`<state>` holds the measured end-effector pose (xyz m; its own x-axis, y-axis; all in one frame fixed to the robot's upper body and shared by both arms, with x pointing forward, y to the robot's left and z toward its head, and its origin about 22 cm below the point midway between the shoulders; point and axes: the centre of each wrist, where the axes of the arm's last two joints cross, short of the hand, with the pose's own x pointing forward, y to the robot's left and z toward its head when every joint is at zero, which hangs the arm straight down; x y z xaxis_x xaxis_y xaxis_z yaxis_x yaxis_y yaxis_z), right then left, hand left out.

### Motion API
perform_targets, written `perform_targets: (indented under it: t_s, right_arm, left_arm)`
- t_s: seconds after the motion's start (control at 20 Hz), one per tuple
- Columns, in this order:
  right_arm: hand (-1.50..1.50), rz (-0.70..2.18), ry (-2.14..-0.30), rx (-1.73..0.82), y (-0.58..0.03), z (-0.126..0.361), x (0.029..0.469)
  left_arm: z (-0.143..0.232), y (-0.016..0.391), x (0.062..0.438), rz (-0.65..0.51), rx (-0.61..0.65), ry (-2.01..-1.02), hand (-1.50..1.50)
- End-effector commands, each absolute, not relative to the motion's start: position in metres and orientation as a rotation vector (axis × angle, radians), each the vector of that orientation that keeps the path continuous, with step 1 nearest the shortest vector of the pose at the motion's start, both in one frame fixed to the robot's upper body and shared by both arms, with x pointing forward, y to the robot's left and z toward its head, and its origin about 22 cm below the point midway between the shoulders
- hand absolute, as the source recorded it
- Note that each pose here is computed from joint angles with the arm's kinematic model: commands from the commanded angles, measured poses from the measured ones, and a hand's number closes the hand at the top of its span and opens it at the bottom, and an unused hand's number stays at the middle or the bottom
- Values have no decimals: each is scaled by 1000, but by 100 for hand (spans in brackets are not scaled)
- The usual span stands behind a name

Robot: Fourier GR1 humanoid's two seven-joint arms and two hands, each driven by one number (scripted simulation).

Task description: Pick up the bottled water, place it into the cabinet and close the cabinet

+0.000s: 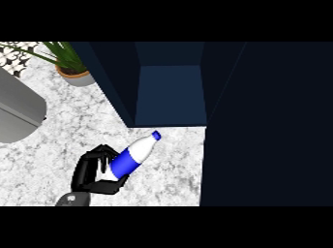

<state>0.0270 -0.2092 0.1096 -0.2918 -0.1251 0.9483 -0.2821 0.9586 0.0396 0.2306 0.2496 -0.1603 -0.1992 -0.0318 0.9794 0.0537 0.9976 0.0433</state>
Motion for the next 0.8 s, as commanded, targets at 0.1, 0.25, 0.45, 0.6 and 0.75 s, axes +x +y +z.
perform_targets:
  t_s: [0.1, 0.25, 0.45, 0.6, 0.75]
  right_arm:
    - [-150, 174, -1915, 295, -208, 150, 18]
    - [-150, 151, -1905, 278, -211, 140, 24]
    - [-150, 152, -1922, 270, -207, 130, 19]
    - [-150, 134, -1894, 280, -216, 129, 19]
    - [-150, 156, -1926, 283, -219, 138, 18]
  left_arm:
    - [-144, 208, 254, -104, -167, -1778, 150]
    - [-130, 185, 263, -110, -213, -1784, 150]
    - [-103, 160, 276, -71, -206, -1776, 150]
    - [-68, 136, 294, -86, -191, -1757, 150]
    - [-51, 116, 306, -103, -144, -1754, 150]
